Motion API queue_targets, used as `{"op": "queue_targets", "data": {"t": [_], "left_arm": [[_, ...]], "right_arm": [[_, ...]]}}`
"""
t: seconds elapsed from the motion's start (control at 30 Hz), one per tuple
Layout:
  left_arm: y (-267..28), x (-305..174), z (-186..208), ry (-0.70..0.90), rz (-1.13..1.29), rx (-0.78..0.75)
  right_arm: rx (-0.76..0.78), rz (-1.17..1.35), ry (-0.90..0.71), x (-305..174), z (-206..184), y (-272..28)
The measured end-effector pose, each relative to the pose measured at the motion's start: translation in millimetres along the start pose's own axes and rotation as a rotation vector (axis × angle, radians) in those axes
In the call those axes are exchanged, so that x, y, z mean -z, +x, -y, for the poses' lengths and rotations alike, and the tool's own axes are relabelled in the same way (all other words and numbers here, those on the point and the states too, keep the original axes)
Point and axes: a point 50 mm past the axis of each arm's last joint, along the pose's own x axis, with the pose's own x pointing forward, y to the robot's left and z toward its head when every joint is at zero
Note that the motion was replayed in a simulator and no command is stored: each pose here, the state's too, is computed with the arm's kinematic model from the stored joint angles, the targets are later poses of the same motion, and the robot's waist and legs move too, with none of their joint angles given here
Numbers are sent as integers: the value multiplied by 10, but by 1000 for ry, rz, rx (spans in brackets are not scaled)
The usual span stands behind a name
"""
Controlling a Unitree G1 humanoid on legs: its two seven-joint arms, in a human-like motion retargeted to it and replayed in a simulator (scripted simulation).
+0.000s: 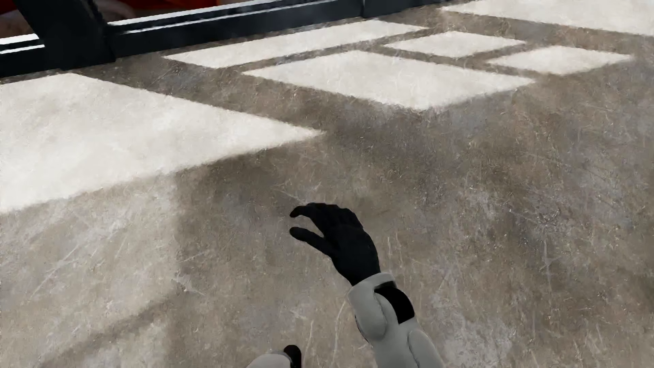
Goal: Approach the stool
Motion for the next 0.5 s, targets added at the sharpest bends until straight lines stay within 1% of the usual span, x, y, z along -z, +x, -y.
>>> {"op": "queue_targets", "data": {"t": [0.03,0.07,0.1,0.13,0.17,0.2,0.23,0.3,0.33,0.37,0.4,0.43,0.47,0.5], "left_arm": [[3,-51,5,139,-2,-17],[11,-160,-54,299,4,-30],[15,-302,-214,430,15,-67],[-2,-452,-427,488,27,-123],[-55,-585,-700,465,44,-221],[-145,-693,-1003,387,82,-343],[-269,-775,-1302,258,147,-468],[-570,-796,-1880,-5,271,-717],[-713,-756,-2109,-132,307,-824],[-845,-674,-2324,-233,313,-908],[-946,-526,-2478,-337,293,-972],[-1031,-347,-2572,-447,270,-1037],[-1068,-215,-2584,-565,260,-1091],[-1075,-93,-2563,-680,247,-1124]], "right_arm": [[-4,-72,105,98,-56,-106],[-35,-206,120,300,-149,-244],[-107,-395,60,565,-282,-444],[-213,-576,-88,817,-428,-692],[-337,-730,-239,1024,-591,-974],[-451,-876,-294,1186,-753,-1270],[-550,-1055,-251,1349,-874,-1600],[-721,-1507,-8,1578,-977,-2365],[-905,-1582,-43,1639,-929,-2645],[-1118,-1491,-217,1688,-859,-2756],[-1258,-1312,-415,1750,-783,-2755],[-1283,-1168,-519,1804,-718,-2704],[-1219,-1135,-510,1849,-641,-2686],[-1132,-1179,-432,1880,-590,-2687]]}}
